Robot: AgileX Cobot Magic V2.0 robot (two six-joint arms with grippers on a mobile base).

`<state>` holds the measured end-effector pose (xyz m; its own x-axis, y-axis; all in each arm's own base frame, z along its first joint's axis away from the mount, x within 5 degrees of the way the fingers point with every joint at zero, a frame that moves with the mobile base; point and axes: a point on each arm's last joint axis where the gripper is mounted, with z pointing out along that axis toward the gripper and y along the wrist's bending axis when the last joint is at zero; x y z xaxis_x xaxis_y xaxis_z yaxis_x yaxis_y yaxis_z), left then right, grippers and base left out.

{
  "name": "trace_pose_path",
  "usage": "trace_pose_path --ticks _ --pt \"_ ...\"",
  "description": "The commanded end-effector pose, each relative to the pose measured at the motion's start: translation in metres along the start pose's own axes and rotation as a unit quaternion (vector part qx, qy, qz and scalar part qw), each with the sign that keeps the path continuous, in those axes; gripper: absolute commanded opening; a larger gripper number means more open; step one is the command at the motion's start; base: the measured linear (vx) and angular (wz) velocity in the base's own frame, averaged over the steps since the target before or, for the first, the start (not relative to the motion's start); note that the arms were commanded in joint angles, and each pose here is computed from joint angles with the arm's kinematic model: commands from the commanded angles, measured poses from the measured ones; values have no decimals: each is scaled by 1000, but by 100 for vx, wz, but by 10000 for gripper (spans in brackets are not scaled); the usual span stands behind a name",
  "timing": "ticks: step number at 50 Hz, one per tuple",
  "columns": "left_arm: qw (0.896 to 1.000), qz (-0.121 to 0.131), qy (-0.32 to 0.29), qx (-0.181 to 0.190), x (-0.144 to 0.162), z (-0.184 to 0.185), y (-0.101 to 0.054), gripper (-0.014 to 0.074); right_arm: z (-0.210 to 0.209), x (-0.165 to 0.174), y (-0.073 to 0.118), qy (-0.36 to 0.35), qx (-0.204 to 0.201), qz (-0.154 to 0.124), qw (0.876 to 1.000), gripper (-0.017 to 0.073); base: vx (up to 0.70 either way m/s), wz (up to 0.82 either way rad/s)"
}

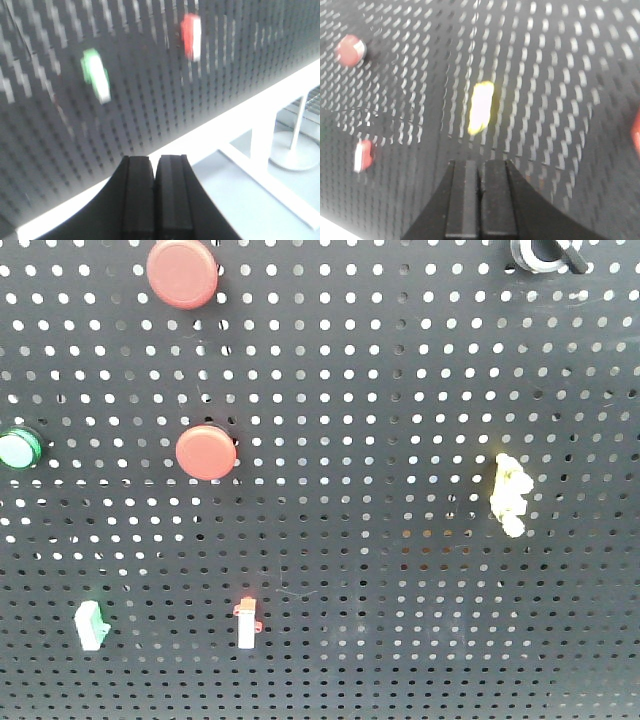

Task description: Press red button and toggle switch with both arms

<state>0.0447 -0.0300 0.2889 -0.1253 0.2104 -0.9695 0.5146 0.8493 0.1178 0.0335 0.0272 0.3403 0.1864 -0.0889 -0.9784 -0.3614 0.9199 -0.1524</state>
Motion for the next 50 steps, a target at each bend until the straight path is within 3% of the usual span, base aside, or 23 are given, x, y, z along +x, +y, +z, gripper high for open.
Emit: trace_pose_path --ticks 1,6,18,38,44,50 --pt "993 -15 -116 -35 -13 -4 5 2 -6 1 -8 -52 59 2 997 -3 0 0" --pt "988 -16 -146 -48 -12 -3 7 2 -7 14 -8 -52 71 5 996 -3 0 0" --pt "988 -16 -145 -48 -11 -3 7 2 -2 40 -6 -11 63 12 998 -3 0 0" --pt "988 -14 -145 -55 -2 0 7 2 0 49 -4 5 57 14 998 -3 0 0" --pt "983 47 -133 -115 22 3 10 2 0 49 -4 5 56 14 998 -3 0 0" --pt "977 34 -124 -170 58 9 12 2 0 49 -4 5 57 14 998 -3 0 0"
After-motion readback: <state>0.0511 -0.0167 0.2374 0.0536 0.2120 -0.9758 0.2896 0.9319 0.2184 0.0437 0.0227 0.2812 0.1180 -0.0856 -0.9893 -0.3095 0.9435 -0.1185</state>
